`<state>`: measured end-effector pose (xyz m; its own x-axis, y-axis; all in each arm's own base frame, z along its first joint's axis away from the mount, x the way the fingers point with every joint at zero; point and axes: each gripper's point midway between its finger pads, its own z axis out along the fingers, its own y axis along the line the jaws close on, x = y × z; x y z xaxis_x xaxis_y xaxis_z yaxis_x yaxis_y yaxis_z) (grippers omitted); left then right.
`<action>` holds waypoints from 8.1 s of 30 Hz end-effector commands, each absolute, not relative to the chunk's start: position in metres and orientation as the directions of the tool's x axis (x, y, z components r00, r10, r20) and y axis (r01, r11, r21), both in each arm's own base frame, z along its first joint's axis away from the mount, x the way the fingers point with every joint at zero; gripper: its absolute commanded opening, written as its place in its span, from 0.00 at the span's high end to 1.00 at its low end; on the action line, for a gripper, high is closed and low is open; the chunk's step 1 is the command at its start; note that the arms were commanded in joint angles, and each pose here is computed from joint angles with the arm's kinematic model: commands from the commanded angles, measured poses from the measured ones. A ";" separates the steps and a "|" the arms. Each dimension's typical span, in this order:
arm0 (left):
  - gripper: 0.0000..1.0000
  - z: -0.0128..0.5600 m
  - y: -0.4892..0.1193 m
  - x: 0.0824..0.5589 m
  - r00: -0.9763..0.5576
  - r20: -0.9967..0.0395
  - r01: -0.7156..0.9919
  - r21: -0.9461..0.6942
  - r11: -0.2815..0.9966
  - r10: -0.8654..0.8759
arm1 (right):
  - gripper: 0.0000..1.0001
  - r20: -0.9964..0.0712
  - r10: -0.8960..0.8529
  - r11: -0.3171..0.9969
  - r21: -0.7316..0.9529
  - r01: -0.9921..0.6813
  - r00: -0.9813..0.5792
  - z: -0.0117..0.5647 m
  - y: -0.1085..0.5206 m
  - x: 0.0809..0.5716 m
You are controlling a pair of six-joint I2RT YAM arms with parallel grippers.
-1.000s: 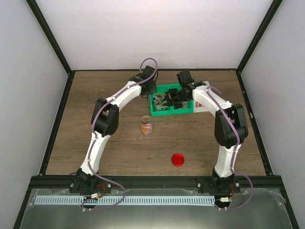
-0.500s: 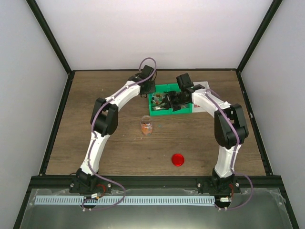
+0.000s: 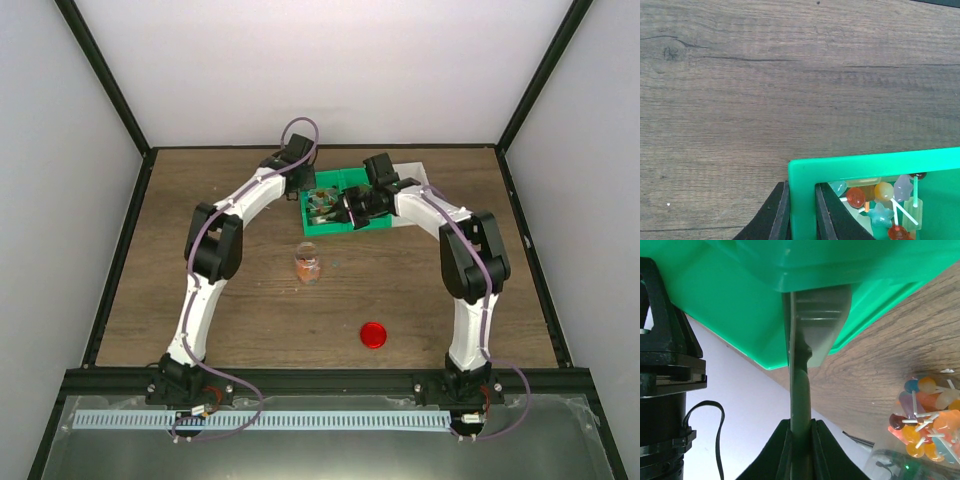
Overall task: Pack the candies
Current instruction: Scoop the fake candies from the storage box.
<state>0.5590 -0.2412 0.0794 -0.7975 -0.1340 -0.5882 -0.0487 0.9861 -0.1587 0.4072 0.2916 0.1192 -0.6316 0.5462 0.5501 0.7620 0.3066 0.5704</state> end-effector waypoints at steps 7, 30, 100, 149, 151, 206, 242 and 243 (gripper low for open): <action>0.96 0.019 -0.252 0.507 -0.923 -0.382 -0.008 -0.091 0.996 -0.043 | 0.99 0.557 0.686 0.237 0.438 0.867 -0.469 0.120 0.285 0.392; 0.96 0.015 -0.246 0.505 -0.928 -0.369 -0.027 -0.089 0.996 -0.058 | 0.99 0.612 0.691 0.207 0.342 0.917 -0.384 0.102 0.291 0.351; 0.96 0.008 -0.251 0.498 -0.948 -0.313 0.000 -0.176 0.984 -0.056 | 0.71 0.263 0.647 0.401 0.680 0.614 -0.715 0.104 0.263 0.398; 0.96 0.008 -0.252 0.486 -0.955 -0.285 -0.017 -0.208 0.978 -0.077 | 0.62 0.273 0.656 0.374 0.692 0.617 -0.703 0.097 0.295 0.348; 0.96 0.008 -0.252 0.487 -0.955 -0.286 -0.016 -0.208 0.978 -0.077 | 0.63 0.278 0.651 0.372 0.694 0.616 -0.706 0.097 0.297 0.345; 0.96 0.001 -0.252 0.482 -0.962 -0.266 -0.010 -0.215 0.977 -0.069 | 0.99 0.400 0.476 0.333 0.743 0.581 -0.783 0.120 0.297 0.336; 0.96 -0.026 -0.251 0.477 -0.976 -0.212 0.004 -0.211 0.977 -0.042 | 0.99 0.366 0.521 0.544 0.554 0.631 -0.771 0.043 0.278 0.382; 0.96 -0.028 -0.251 0.477 -0.977 -0.209 0.004 -0.213 0.977 -0.042 | 0.99 0.351 0.525 0.542 0.565 0.622 -0.775 0.042 0.276 0.386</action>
<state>0.5469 -0.2568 0.0765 -0.8349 -0.1091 -0.5395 0.0454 0.9631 -0.2652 0.3698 0.3043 0.0958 -0.8364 0.4059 0.3685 0.5426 0.5175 0.6616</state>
